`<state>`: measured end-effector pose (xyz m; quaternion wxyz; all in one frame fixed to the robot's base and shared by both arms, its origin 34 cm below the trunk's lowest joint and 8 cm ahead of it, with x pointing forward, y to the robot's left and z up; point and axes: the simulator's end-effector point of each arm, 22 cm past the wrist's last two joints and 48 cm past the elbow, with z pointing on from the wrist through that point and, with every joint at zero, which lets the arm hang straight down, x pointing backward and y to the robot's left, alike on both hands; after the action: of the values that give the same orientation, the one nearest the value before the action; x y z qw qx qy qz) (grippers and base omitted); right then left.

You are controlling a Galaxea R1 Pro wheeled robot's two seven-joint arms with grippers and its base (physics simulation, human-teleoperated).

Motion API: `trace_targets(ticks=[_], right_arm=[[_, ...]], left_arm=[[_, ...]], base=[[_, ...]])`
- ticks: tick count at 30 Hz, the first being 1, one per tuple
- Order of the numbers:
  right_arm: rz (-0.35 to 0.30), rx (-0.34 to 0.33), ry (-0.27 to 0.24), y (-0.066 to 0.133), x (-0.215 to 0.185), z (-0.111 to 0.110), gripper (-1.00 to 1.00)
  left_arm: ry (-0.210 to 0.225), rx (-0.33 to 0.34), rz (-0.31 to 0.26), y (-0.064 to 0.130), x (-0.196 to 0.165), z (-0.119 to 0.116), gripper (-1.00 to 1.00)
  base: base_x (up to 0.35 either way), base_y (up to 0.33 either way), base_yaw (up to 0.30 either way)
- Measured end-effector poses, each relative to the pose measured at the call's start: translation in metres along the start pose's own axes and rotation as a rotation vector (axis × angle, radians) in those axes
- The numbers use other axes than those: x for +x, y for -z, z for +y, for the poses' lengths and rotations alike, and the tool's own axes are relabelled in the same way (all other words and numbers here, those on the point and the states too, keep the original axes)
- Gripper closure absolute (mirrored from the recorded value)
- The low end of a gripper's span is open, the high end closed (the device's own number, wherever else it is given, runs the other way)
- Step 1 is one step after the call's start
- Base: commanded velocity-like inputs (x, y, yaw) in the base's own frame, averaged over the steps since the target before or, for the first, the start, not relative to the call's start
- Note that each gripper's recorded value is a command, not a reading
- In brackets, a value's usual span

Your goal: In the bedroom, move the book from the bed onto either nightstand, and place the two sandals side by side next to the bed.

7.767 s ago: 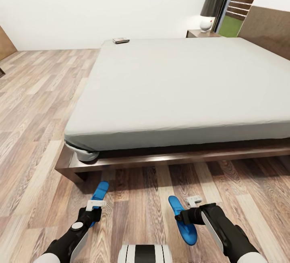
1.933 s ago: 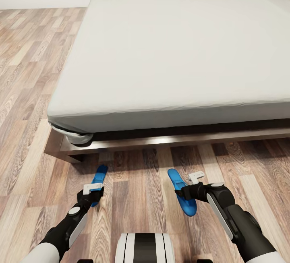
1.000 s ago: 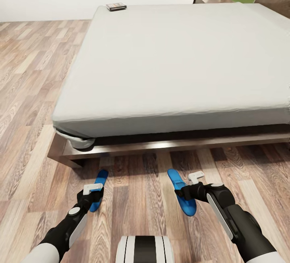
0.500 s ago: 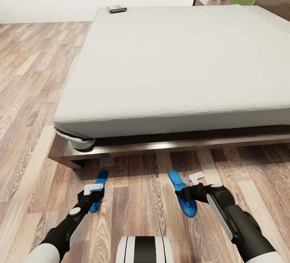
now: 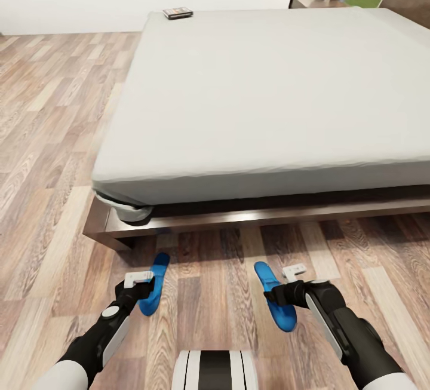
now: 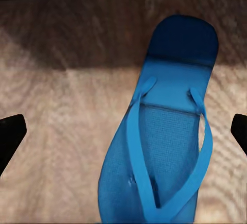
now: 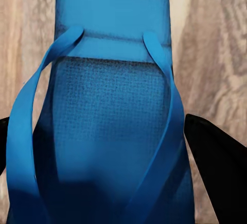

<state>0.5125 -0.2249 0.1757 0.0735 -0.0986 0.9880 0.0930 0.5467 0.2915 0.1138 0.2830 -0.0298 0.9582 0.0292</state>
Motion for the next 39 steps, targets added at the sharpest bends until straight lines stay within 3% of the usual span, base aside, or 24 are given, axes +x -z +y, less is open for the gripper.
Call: trace_targets(ticks=[21,28,35,39], right_arm=[[0.002,0.042,0.034,-0.002,-0.001,-0.006,1.0],[-0.059,0.036,0.051,-0.006,-0.011,-0.003,1.0],[-0.08,0.036,0.057,-0.013,-0.008,-0.006,1.0],[-0.08,0.036,0.056,-0.015,-0.006,-0.006,1.0]], left_arm=[[-0.005,0.003,0.002,0.0,0.0,-0.001,-1.0],[-0.013,-0.001,0.001,0.0,0.0,0.003,-1.0],[-0.047,-0.044,0.037,0.0,0.003,0.038,-1.0],[-0.065,-0.056,0.02,0.0,-0.017,0.052,-1.0]], base=[[0.0,0.161,0.0],[0.0,0.006,0.0],[0.0,0.0,0.0],[0.0,0.066,0.0]])
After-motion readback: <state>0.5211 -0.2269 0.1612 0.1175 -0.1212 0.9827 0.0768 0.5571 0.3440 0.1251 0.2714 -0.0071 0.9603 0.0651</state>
